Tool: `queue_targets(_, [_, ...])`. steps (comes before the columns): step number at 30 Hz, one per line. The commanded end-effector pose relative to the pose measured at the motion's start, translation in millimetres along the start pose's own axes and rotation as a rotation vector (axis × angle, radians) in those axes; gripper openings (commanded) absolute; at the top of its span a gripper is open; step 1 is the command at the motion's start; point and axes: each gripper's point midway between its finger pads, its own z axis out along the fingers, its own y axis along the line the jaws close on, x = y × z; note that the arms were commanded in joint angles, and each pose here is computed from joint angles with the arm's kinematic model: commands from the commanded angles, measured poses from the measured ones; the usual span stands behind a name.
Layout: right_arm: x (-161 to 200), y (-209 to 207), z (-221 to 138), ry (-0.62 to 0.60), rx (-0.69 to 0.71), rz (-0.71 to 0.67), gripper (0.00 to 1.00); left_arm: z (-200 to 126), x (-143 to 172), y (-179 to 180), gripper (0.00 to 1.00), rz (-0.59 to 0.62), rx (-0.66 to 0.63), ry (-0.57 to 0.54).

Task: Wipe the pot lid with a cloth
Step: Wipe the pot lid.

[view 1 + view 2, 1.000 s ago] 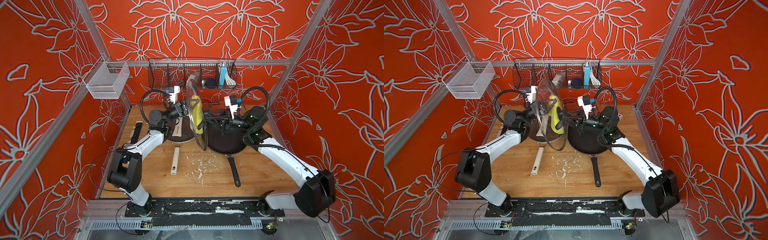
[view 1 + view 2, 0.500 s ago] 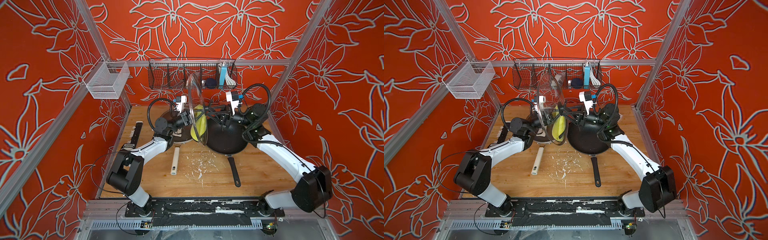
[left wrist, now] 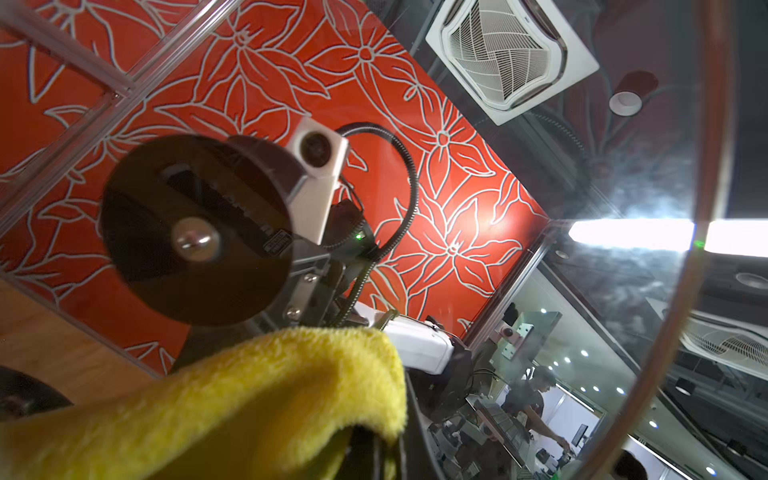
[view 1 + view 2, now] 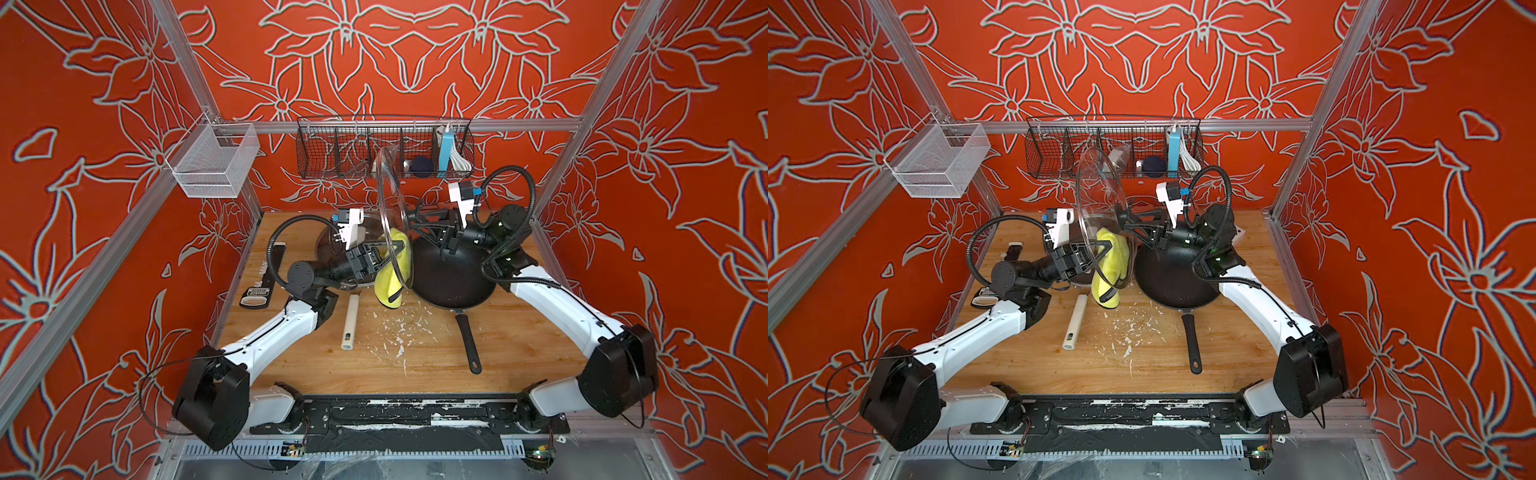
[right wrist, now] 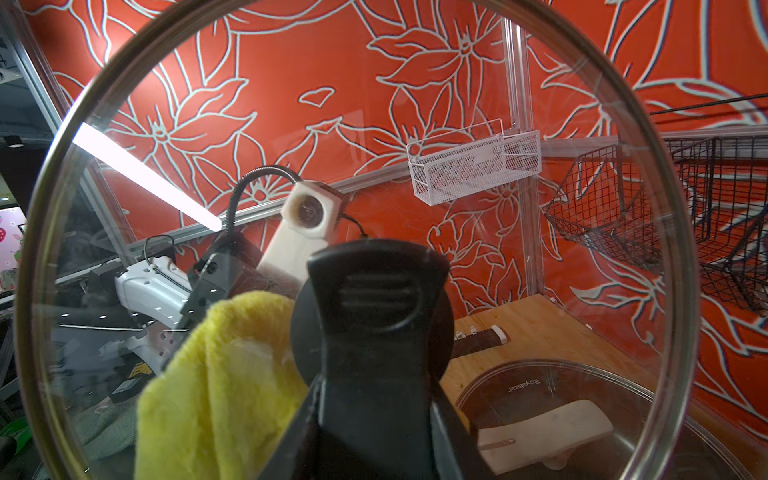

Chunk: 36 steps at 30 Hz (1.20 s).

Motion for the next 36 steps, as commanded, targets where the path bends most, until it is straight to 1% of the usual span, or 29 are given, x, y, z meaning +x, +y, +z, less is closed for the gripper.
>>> queue_targets(1, [-36, 19, -3, -0.103, -0.019, -0.148, 0.00, 4, -8, -34, 0.00, 0.094, 0.070, 0.007])
queue_targets(5, [-32, 22, -5, -0.097, -0.026, -0.139, 0.00, 4, -27, -38, 0.00, 0.132, 0.064, -0.020])
queue_targets(10, [-30, 31, -2, -0.095, -0.063, -0.120, 0.00, 4, -64, -27, 0.00, 0.155, 0.059, -0.073])
queue_targets(15, [-27, 43, 1, -0.094, -0.102, -0.109, 0.00, 17, -91, 0, 0.00, 0.135, 0.059, -0.084])
queue_targets(18, [-29, 54, 1, -0.100, -0.124, -0.114, 0.00, 25, -99, 19, 0.00, 0.115, 0.055, -0.077])
queue_targets(24, [-43, 74, -4, -0.119, -0.149, -0.146, 0.00, 24, -94, 57, 0.00, 0.068, 0.011, -0.075])
queue_targets(30, [-55, 84, -7, -0.137, -0.157, -0.174, 0.00, 22, -86, 77, 0.00, 0.037, -0.016, -0.066])
queue_targets(36, [-69, 91, -7, -0.164, -0.170, -0.190, 0.00, 30, -71, 94, 0.00, -0.004, -0.018, -0.038])
